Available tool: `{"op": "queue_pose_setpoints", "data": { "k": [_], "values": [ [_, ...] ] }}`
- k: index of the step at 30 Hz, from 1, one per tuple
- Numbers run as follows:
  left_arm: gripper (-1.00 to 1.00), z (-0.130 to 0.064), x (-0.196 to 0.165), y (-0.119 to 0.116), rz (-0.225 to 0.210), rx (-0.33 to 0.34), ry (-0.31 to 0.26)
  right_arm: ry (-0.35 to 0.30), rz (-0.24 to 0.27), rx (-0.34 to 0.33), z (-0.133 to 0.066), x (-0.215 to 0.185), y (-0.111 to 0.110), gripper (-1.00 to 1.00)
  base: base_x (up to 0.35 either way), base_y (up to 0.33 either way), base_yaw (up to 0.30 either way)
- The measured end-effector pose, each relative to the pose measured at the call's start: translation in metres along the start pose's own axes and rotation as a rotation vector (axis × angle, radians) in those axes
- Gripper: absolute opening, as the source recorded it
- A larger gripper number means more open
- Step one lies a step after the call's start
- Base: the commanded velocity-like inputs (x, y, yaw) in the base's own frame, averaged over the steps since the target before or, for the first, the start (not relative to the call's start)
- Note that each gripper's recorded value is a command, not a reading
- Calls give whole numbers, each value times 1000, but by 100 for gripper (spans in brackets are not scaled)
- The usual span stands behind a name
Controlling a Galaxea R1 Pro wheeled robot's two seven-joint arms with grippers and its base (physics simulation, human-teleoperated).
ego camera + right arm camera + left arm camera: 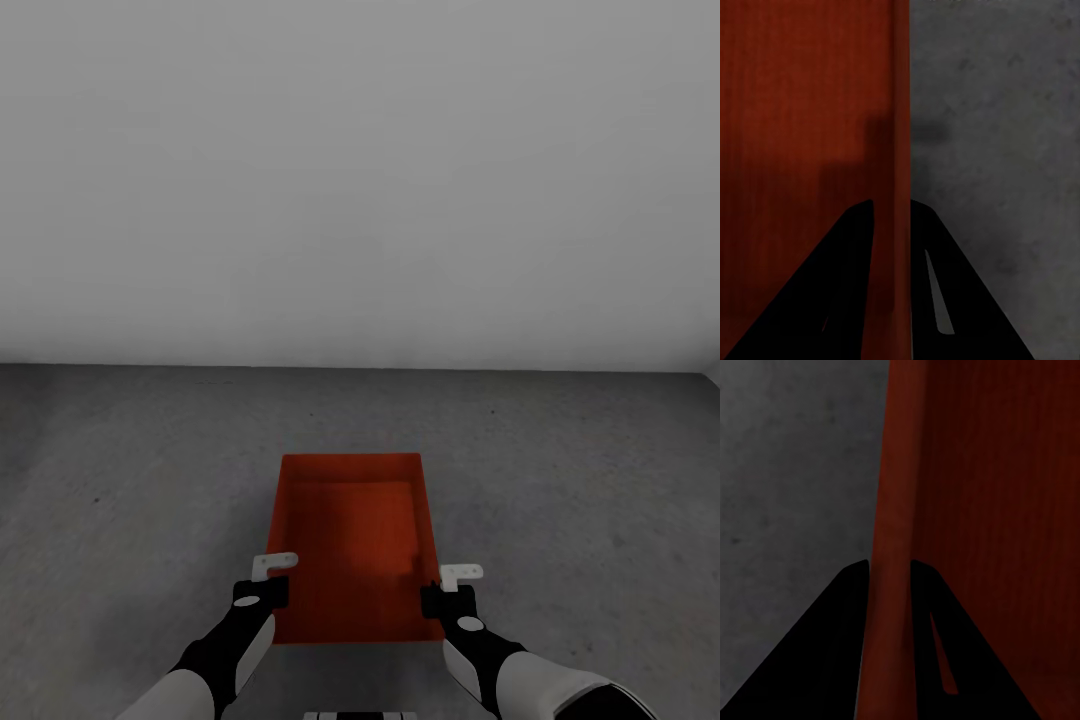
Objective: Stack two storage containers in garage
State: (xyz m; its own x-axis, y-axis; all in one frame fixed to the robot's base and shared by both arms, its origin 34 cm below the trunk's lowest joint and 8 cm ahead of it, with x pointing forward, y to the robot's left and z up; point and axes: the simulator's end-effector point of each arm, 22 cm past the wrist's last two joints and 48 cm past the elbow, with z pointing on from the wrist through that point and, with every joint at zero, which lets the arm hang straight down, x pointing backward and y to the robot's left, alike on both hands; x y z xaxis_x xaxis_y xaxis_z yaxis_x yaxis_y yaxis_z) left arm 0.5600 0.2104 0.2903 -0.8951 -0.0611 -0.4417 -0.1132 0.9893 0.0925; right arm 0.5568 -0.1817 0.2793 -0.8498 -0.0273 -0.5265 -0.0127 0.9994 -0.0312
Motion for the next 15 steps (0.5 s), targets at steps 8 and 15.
{"op": "queue_pose_setpoints", "data": {
  "k": [8,15],
  "values": [
    [-100,12,9,-1,1,0,-1,-1,1,0,11,10,0,-100,0,0,0],
    [-100,12,9,-1,0,0,-2,-2,0,0,11,10,0,-100,0,0,0]
  ]
}}
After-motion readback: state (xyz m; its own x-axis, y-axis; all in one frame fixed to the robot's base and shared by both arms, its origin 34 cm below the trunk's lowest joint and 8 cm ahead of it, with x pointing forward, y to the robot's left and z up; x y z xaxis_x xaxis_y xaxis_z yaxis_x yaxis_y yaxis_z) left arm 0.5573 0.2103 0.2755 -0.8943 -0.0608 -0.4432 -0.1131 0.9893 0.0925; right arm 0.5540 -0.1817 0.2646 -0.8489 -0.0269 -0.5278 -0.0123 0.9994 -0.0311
